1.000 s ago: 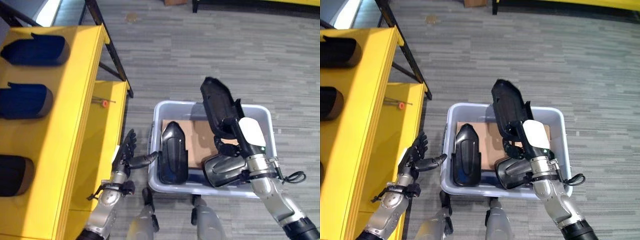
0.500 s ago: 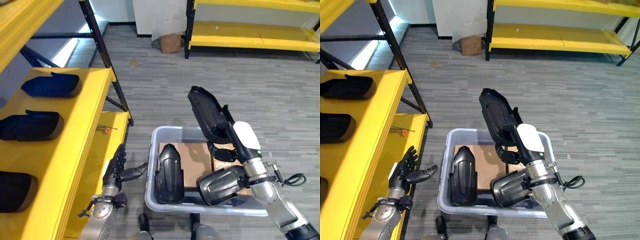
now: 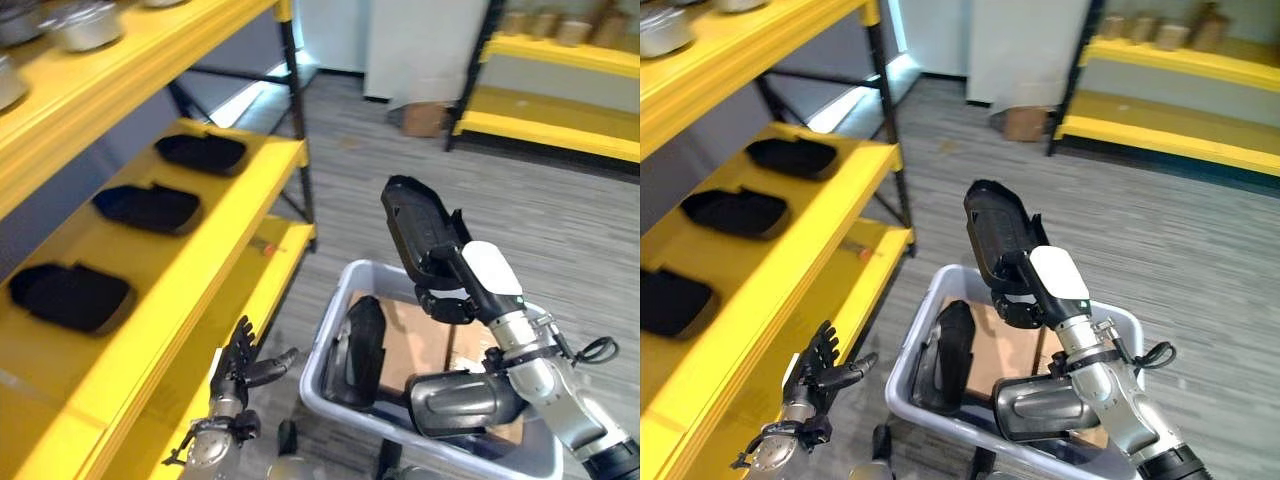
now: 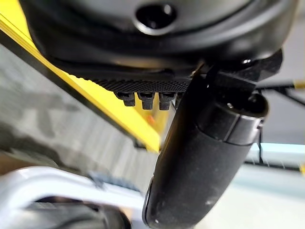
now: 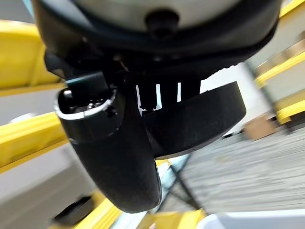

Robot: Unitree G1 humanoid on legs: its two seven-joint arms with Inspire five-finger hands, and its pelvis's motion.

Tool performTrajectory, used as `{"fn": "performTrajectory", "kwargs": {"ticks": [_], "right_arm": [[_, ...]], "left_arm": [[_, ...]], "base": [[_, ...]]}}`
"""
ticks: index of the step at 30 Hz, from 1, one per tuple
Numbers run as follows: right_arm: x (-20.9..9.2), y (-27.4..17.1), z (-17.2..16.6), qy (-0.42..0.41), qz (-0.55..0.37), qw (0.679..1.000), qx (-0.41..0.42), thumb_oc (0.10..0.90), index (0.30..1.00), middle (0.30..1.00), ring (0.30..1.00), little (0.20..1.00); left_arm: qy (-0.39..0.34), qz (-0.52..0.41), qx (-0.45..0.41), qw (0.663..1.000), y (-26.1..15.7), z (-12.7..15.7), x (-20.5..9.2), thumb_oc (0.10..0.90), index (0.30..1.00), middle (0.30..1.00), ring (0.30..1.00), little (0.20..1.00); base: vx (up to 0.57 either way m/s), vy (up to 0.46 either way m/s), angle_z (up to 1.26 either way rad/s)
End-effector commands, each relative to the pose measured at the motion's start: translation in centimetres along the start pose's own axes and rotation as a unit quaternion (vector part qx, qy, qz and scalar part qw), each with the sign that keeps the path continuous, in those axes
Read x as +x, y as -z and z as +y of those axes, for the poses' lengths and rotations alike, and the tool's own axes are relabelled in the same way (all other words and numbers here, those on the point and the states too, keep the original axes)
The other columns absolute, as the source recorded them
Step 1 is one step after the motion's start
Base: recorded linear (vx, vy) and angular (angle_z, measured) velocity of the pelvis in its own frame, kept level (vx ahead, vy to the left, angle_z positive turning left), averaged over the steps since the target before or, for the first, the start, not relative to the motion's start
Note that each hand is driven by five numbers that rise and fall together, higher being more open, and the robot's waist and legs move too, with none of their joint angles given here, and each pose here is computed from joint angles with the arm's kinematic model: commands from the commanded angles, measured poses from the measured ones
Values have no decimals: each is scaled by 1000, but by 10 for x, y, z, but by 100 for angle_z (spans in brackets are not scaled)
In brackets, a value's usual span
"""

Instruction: Move parts from the plastic box to the shelf.

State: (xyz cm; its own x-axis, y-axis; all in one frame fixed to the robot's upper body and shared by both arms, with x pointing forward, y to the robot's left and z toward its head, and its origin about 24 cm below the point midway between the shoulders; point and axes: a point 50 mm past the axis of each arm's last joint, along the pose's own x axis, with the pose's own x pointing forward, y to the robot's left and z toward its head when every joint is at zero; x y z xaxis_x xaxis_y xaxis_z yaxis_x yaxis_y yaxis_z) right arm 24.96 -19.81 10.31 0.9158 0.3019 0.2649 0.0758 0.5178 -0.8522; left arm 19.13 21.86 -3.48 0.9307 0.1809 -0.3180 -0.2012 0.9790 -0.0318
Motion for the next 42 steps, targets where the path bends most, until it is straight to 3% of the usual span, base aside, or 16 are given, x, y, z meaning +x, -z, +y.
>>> {"fn": "performTrajectory", "kwargs": {"ticks": [1,9,31,42], "right_arm": [[24,-48,-58,169,-139,976,23,400,300,300,300,300],[12,-35,-61,196,-99,975,23,400,300,300,300,300],[34,-48,-32,150,-102,982,43,400,300,300,300,300],[26,-52,-36,150,-124,979,62,400,300,300,300,300]], "left_arm": [[58,-143,-7,988,-64,-22,19,900,1000,1000,1000,1000],[89,-156,7,984,-73,-37,25,900,1000,1000,1000,1000],[27,-177,34,983,-77,-8,16,900,1000,1000,1000,1000],[43,-166,35,985,-71,-19,19,900,1000,1000,1000,1000]], "base": [[-72,-6,115],[-1,171,101],[-21,204,22],[32,11,55]]}}
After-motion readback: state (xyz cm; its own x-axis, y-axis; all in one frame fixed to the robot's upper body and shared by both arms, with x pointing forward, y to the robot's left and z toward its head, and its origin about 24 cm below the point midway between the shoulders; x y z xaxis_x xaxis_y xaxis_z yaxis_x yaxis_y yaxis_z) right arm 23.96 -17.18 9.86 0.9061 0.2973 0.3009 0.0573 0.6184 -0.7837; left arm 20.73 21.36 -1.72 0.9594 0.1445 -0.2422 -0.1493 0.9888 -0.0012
